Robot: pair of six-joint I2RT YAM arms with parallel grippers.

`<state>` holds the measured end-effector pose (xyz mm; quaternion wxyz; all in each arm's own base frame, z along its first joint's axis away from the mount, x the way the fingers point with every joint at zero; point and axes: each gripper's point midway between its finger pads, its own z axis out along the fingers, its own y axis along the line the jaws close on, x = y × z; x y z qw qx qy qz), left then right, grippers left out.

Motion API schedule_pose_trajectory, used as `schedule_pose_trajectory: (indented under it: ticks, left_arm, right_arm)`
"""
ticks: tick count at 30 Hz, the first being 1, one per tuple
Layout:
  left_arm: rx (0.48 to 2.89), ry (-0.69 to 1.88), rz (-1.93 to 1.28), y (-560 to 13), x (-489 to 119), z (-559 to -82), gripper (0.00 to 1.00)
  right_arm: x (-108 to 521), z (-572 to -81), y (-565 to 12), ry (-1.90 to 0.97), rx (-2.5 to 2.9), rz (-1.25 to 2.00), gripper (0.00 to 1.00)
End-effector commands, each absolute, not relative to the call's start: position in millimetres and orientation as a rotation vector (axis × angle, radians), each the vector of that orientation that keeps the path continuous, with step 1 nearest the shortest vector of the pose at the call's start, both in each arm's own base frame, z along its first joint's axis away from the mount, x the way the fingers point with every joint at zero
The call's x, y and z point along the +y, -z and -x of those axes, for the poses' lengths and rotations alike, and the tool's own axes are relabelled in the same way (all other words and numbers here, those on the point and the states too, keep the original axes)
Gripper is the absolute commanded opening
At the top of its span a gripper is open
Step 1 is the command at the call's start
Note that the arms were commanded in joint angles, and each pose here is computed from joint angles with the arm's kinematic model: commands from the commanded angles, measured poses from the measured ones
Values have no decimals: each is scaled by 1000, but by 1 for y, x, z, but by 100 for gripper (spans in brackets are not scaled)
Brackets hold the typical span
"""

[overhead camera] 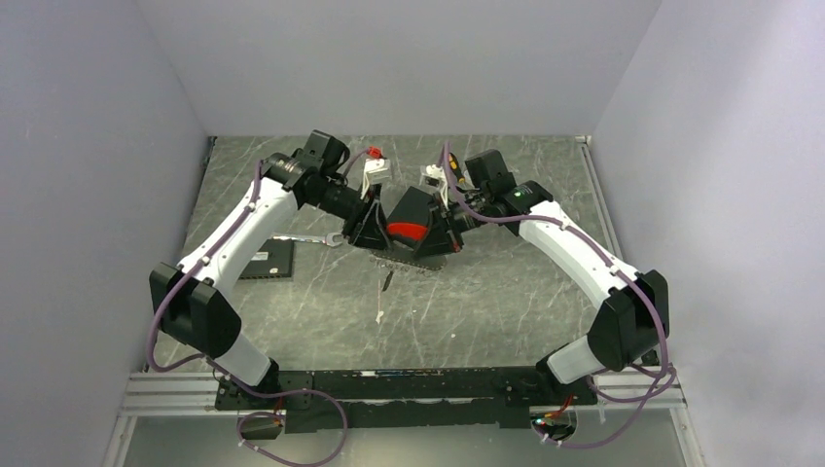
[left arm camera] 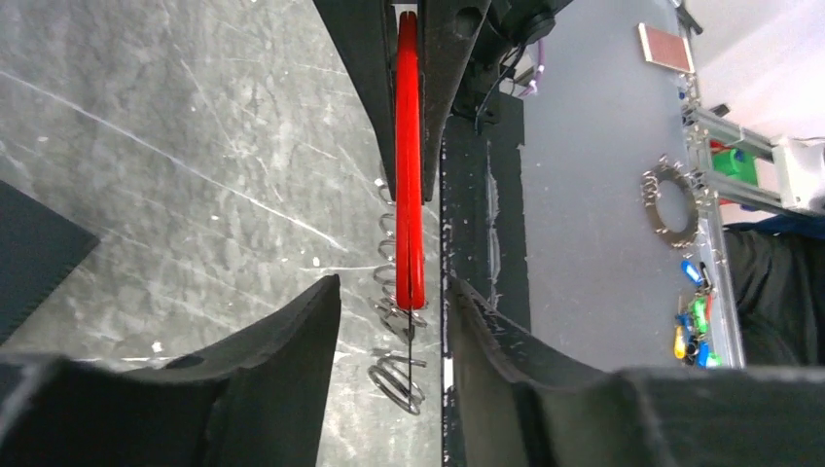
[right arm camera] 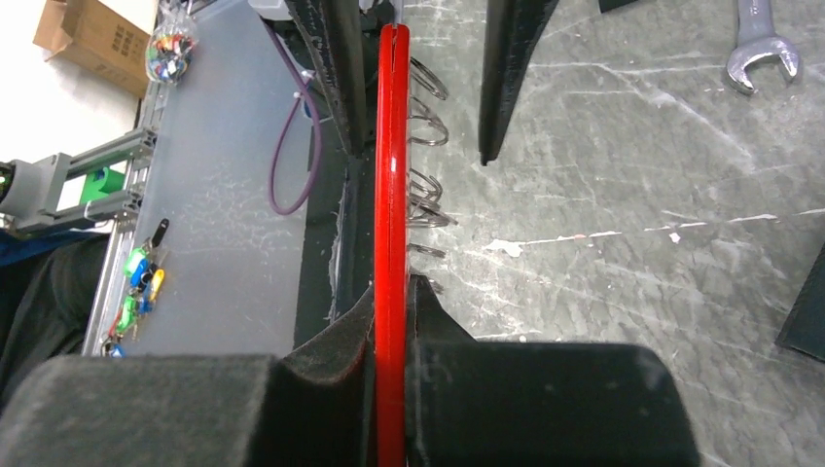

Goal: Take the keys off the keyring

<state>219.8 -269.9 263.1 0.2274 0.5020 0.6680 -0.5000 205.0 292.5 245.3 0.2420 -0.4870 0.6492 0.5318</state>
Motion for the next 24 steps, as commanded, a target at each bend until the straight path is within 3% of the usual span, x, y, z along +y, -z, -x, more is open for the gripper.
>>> schedule_pose_trajectory:
  ticks: [1,7,16,24]
  left_arm:
    - [1783,1354,-1345,-286,-271,-232,58]
    - [1745,1259,-1275,-298,-258,-245,79]
    - [1767,1140,-1079,-309,-227,-282,89]
    - [1745,1223,-1035,-276,-226,-283,88]
  right_arm:
    - [298,-213,-286,-1414,1638,1318,0]
    - [295,-231,-311,-1361,1673,1194,0]
    - [293,-249,-319,-1341,1736,1035,0]
    - [291,-269,-332,-1314,1759,892,0]
